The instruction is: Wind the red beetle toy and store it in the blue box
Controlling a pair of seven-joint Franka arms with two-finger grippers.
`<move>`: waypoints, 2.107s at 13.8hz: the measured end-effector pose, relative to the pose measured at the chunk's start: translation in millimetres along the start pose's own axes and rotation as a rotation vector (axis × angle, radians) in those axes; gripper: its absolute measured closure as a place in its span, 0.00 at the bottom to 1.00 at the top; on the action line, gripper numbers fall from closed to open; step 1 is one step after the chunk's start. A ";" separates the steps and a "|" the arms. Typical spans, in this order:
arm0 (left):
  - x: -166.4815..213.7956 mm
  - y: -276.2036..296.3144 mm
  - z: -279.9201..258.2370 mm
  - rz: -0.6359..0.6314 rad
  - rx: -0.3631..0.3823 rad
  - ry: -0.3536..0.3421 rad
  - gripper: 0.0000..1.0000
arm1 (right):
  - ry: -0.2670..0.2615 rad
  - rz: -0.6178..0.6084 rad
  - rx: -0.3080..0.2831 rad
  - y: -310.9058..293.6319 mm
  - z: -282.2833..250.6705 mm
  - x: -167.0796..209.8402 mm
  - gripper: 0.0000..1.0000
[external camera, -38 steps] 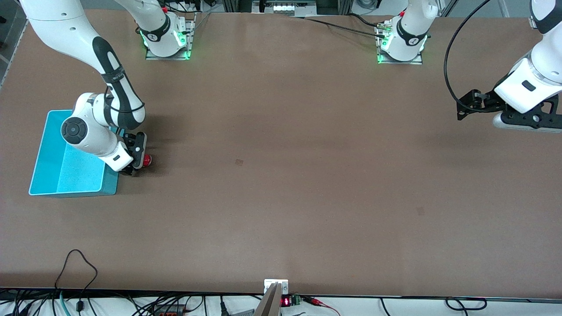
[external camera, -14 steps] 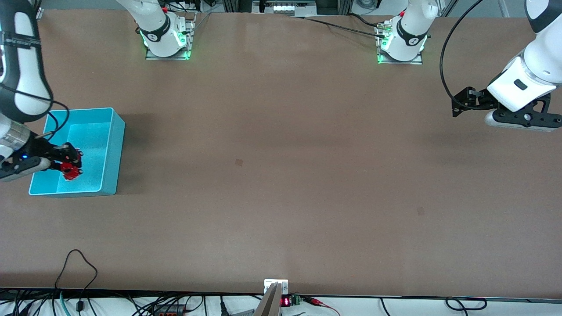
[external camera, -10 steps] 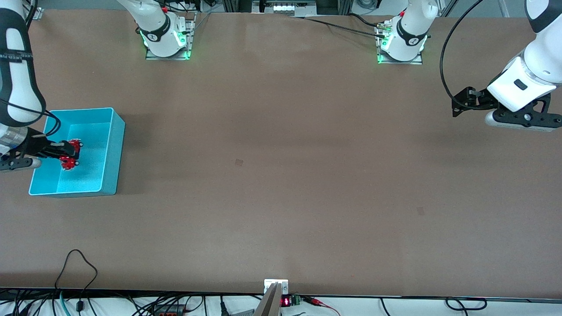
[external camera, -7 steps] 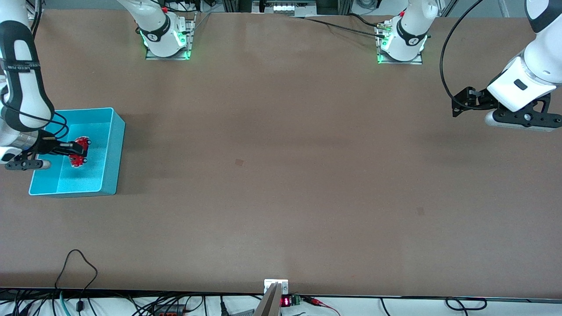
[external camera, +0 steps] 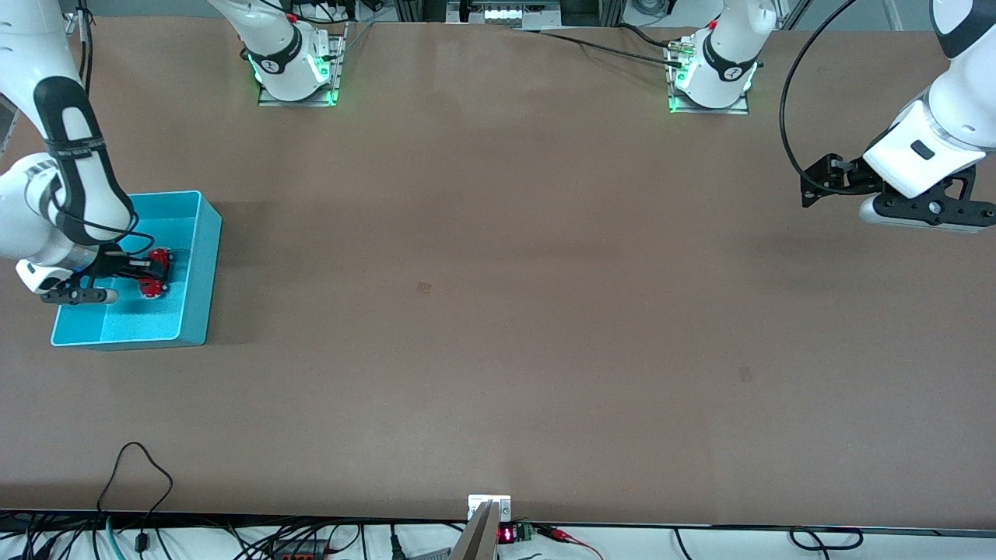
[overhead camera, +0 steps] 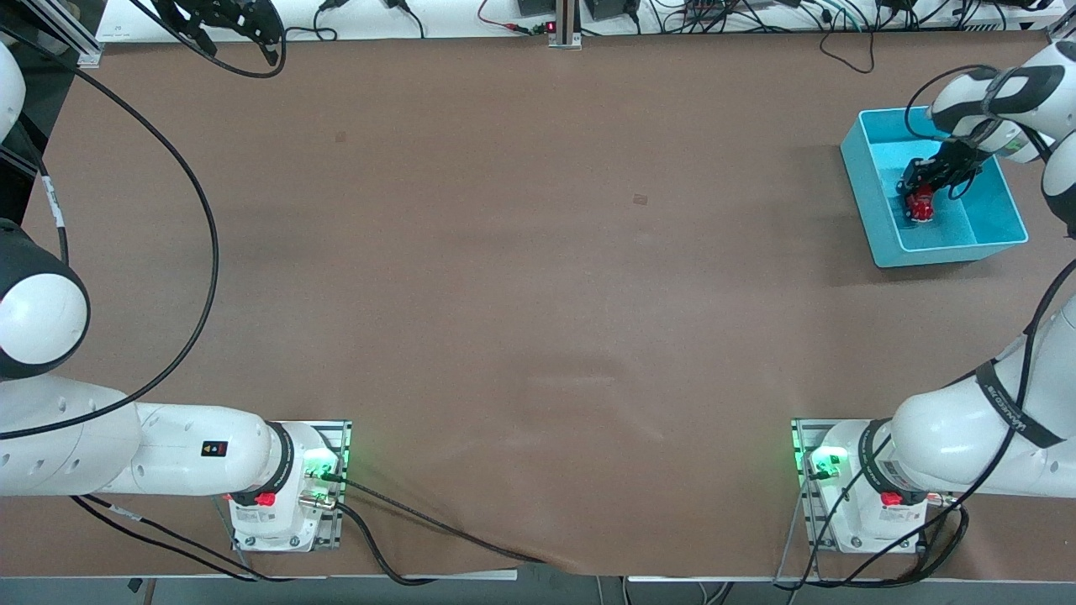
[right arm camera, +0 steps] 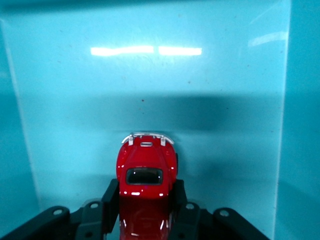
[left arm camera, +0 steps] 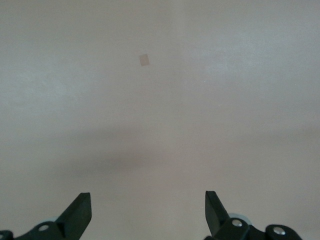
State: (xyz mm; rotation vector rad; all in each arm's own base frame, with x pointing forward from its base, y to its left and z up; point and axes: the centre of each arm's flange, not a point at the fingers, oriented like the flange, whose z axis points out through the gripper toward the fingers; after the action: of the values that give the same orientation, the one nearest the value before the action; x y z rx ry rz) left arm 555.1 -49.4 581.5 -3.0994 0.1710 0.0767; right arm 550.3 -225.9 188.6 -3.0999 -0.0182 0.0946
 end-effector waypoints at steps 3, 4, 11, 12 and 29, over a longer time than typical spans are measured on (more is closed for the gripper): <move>0.0 -0.1 0.0 0.000 0.000 0.000 0.00 | -0.002 -0.001 -0.001 -0.1 2.2 -0.3 0.48; 0.0 -0.1 0.0 0.000 0.000 0.000 0.00 | -0.011 -0.001 0.000 0.5 7.6 -2.1 0.48; -0.1 -2.7 0.1 -0.005 0.000 0.000 0.00 | 0.041 -0.026 0.051 -41.0 -106.7 42.6 0.00; -0.1 -3.3 0.2 -0.006 0.000 0.000 0.00 | 0.057 -0.049 0.058 -54.6 -136.1 51.7 0.00; -0.1 -4.2 0.2 -0.008 0.000 0.000 0.00 | 0.067 0.109 0.039 -174.3 -368.7 32.6 0.00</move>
State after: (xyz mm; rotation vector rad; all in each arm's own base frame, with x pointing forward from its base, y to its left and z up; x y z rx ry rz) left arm 555.5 -45.1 581.5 -3.1002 0.1592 0.0771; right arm 603.6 -66.0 561.4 -3.0615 0.1523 -0.0056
